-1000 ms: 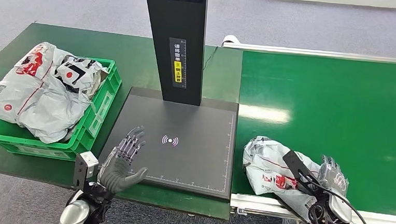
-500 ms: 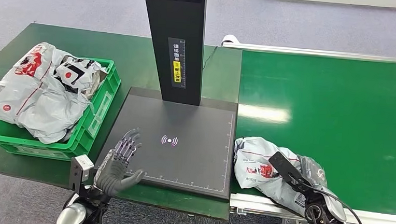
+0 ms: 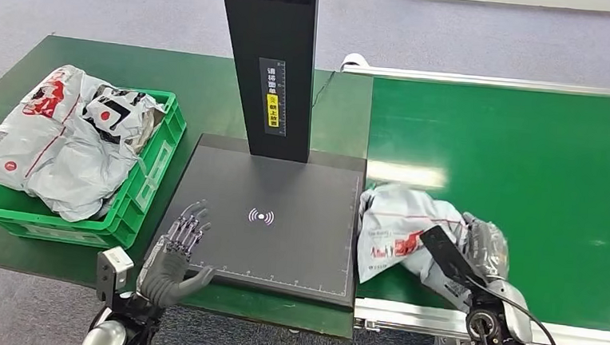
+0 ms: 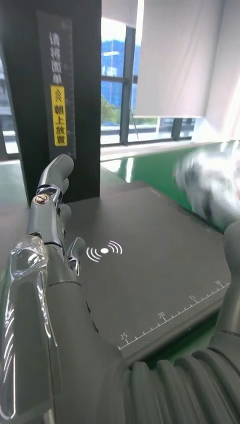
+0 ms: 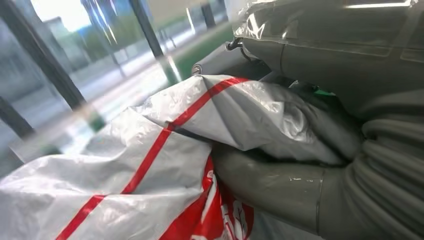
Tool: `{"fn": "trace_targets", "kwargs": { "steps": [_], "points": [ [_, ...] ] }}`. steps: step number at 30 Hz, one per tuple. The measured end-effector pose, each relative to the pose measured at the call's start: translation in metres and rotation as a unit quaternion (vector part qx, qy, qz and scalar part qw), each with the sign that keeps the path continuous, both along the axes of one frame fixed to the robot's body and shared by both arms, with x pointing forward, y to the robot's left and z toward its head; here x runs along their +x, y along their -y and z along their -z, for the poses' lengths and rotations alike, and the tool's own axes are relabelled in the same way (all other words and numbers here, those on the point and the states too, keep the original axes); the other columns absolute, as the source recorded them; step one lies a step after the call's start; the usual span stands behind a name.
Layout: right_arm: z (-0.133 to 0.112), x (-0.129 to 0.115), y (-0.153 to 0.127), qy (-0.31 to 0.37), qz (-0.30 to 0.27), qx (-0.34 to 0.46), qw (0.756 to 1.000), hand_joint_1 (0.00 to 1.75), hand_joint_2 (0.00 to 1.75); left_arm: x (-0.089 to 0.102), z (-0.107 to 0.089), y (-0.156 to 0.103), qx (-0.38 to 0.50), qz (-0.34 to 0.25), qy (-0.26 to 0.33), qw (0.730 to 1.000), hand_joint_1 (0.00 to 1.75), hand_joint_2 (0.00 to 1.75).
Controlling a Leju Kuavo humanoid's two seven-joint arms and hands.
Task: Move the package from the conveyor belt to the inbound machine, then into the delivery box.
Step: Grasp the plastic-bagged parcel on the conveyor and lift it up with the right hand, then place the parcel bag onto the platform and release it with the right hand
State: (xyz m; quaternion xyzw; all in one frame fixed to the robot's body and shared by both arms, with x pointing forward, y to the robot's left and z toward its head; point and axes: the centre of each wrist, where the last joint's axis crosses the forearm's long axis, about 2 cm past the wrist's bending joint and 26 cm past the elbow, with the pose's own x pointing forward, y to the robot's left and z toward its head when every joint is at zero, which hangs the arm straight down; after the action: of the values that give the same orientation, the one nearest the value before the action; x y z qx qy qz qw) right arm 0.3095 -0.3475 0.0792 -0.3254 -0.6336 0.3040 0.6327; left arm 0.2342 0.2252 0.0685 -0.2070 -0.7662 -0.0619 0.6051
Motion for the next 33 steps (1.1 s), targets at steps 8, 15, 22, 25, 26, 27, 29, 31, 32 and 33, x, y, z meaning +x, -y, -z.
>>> {"fn": "trace_targets", "kwargs": {
  "steps": [8,15,22,25,26,27,29,31,32,33],
  "points": [
    [-0.048,0.000,0.000,0.257,0.042,0.082,0.962,1.75,1.75,0.005,-0.006,-0.004,-0.004,-0.028,0.022,0.999,0.00,1.75],
    [-0.064,-0.006,-0.007,0.318,0.031,0.111,0.941,1.75,1.75,0.010,-0.010,-0.004,-0.009,-0.030,0.031,0.999,0.00,1.75],
    [-0.056,0.000,-0.053,0.210,-0.123,0.102,0.965,1.75,1.75,0.016,-0.012,-0.004,-0.017,-0.026,0.042,0.999,0.00,1.75],
    [-0.048,0.005,-0.073,0.142,-0.180,0.107,0.968,1.75,1.75,0.016,-0.011,-0.004,-0.013,-0.023,0.042,0.999,0.00,1.75],
    [-0.045,0.008,-0.078,0.121,-0.197,0.108,0.967,1.75,1.75,0.016,-0.011,-0.004,-0.010,-0.023,0.043,0.999,0.00,1.75],
    [-0.043,0.010,-0.082,0.102,-0.212,0.109,0.966,1.75,1.75,0.016,-0.011,-0.004,-0.007,-0.023,0.043,0.999,0.00,1.75],
    [-0.041,0.018,-0.089,0.071,-0.235,0.104,0.964,1.75,1.75,0.017,-0.010,-0.003,-0.002,-0.022,0.044,0.999,0.00,1.75],
    [-0.040,0.028,-0.096,0.045,-0.246,0.087,0.964,1.75,1.75,0.017,-0.010,-0.003,0.000,-0.022,0.043,0.999,0.00,1.75],
    [-0.040,0.034,-0.099,0.033,-0.249,0.074,0.965,1.75,1.75,0.017,-0.010,-0.003,0.001,-0.021,0.043,0.999,0.00,1.75],
    [-0.042,0.040,-0.103,0.021,-0.252,0.061,0.966,1.75,1.75,0.018,-0.010,-0.002,0.002,-0.019,0.043,0.999,0.00,1.75]
  ]
}}
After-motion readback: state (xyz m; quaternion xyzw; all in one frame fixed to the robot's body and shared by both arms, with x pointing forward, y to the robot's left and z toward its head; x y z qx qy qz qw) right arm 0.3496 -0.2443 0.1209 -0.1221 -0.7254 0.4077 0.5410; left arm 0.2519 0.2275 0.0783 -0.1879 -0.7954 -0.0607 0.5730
